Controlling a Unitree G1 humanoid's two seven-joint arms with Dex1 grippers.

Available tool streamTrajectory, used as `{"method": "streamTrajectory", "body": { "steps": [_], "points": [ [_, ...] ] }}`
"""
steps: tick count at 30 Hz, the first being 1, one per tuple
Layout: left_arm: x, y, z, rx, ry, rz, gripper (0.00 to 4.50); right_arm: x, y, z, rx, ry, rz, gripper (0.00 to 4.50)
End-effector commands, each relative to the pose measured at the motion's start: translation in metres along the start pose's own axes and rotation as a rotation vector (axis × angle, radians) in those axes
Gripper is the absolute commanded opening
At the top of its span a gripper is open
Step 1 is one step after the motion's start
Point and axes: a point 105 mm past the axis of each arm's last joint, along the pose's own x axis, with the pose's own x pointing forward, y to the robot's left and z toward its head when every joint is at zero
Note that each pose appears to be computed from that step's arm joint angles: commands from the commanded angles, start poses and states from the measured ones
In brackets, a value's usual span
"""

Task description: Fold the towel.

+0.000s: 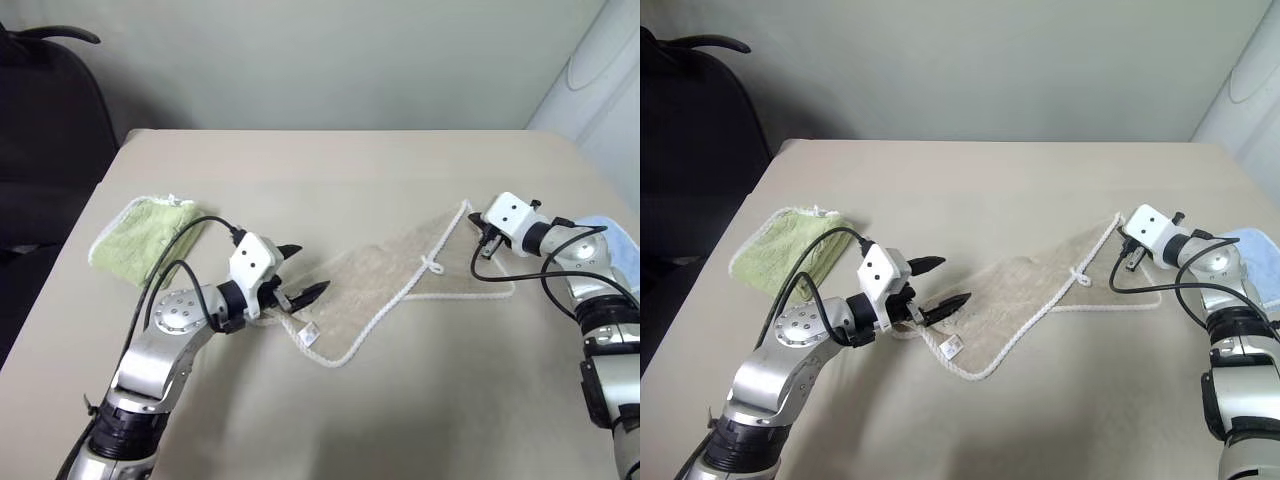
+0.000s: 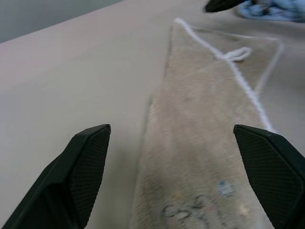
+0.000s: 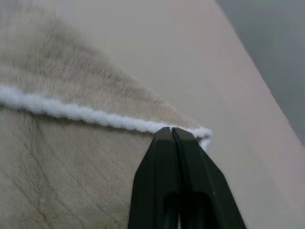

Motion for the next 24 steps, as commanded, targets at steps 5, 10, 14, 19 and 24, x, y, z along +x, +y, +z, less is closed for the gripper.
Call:
{"method": "streamTrajectory", "body": {
  "steps": [5,10,14,19,24],
  "points": [
    [0.014,-0.013,0.016,0.054,-0.061,-0.065,4.5,-0.002,-0.019,-0.009,-0.341,0.153,0.01,2.67],
    [0.007,-0.015,0.011,0.044,-0.056,-0.059,4.5,0.011,-0.022,0.002,-0.586,0.175,-0.002,4.41],
    [0.002,-0.016,0.002,0.015,-0.047,-0.018,4.5,0.021,-0.023,0.008,-0.711,0.184,-0.048,4.41],
    [0.0,-0.016,0.006,-0.012,-0.073,0.023,4.5,0.033,-0.026,0.021,-0.816,0.184,-0.071,4.41],
    [0.003,-0.017,0.005,-0.01,-0.075,0.048,4.5,0.043,-0.025,0.025,-0.896,0.22,-0.077,4.41]
  ]
}}
